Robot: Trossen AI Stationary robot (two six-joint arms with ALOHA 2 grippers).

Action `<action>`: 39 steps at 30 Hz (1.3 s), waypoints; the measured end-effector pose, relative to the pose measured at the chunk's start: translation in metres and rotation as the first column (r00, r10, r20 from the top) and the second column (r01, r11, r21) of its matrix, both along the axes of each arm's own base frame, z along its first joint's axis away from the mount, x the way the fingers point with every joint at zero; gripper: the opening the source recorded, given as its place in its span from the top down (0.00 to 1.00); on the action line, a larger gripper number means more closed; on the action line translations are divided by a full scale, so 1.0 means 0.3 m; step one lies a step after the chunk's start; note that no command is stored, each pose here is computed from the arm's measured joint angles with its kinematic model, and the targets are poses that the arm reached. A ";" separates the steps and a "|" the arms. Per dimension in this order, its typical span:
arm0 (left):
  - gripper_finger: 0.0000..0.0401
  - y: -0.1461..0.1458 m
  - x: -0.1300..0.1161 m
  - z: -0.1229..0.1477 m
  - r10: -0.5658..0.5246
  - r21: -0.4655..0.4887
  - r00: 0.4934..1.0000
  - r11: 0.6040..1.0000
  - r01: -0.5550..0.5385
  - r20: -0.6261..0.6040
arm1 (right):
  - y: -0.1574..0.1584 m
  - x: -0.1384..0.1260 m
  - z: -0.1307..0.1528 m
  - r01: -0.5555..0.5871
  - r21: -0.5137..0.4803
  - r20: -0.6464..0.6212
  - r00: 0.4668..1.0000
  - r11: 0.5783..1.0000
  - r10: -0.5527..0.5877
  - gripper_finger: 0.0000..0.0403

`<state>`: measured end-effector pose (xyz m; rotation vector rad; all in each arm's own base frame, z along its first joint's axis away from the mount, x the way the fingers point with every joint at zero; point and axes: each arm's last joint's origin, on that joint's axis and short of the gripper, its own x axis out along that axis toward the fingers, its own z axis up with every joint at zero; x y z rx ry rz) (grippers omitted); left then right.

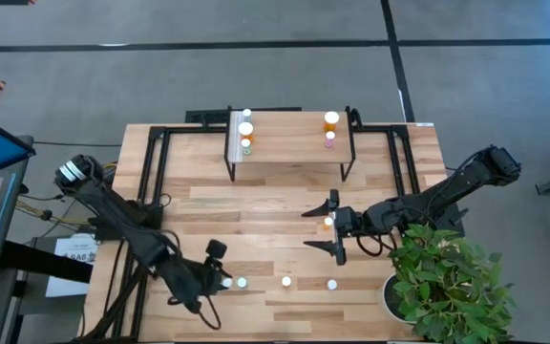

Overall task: Pick and place medicine bottles onto shelf by color
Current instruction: Put the bottom left small orange pill bottle on the shelf

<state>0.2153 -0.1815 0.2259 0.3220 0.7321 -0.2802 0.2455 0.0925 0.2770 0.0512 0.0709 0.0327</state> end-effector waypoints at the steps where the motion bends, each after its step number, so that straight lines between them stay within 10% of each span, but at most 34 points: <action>1: 0.74 0.012 -0.003 -0.002 0.007 -0.045 0.999 0.999 -0.005 0.049 | 0.001 0.000 0.000 -0.001 0.000 0.000 1.000 1.000 0.001 0.11; 13: 0.74 0.232 -0.026 -0.022 0.380 -0.422 0.779 0.892 -0.165 0.499 | 0.005 -0.002 0.001 -0.007 -0.005 0.003 1.000 1.000 0.007 0.11; 39: 0.74 0.508 0.054 0.064 0.697 -0.642 0.426 0.709 -0.292 0.577 | 0.004 -0.001 0.000 -0.005 -0.012 0.000 1.000 1.000 0.005 0.11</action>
